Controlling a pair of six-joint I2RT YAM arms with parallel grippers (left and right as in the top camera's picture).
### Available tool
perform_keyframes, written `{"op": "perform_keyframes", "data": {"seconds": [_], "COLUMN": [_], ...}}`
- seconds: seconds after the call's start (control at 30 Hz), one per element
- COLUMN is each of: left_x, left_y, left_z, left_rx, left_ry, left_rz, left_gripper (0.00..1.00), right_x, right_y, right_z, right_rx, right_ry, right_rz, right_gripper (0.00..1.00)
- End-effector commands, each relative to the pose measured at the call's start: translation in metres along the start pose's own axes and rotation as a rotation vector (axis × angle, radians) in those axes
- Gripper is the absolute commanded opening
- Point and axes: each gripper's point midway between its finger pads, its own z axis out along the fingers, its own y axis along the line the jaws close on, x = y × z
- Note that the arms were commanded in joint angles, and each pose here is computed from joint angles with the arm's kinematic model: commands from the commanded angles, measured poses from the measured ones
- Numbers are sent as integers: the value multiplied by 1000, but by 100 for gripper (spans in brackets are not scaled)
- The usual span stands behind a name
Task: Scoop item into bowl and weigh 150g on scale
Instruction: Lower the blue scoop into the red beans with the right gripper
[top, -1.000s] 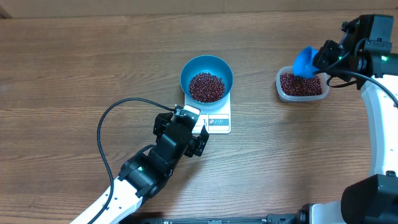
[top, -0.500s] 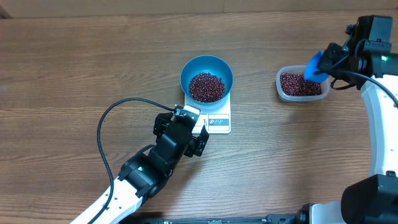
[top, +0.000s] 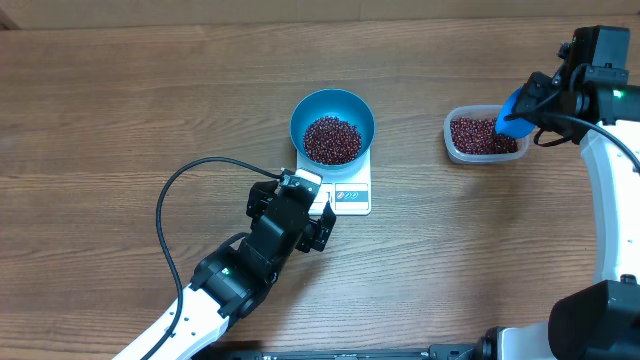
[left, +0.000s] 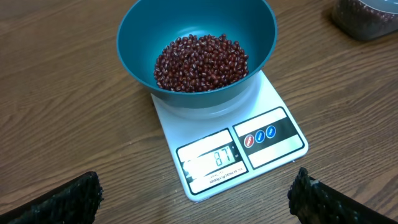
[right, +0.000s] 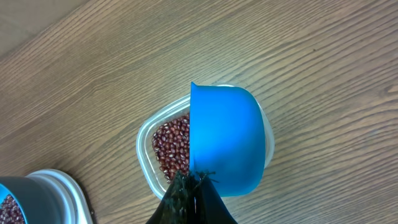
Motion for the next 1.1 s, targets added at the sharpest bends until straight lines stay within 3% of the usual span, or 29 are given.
{"op": "perform_keyframes", "data": {"seconds": [0.0, 0.87, 1.07], "left_x": [4, 4, 4], "left_y": [5, 5, 5], "left_z": [2, 2, 2], "left_rx": [-24, -24, -24], "left_ry": [10, 10, 10], "left_rz": [20, 19, 20], "left_gripper": [100, 100, 100], "right_x": [-13, -9, -4], "right_y": [6, 1, 8], "right_z": [-18, -13, 1], "right_rx": [-8, 19, 19], "right_ry": [-61, -46, -14], "right_rz": [-8, -13, -146], "right_gripper": [4, 4, 4]}}
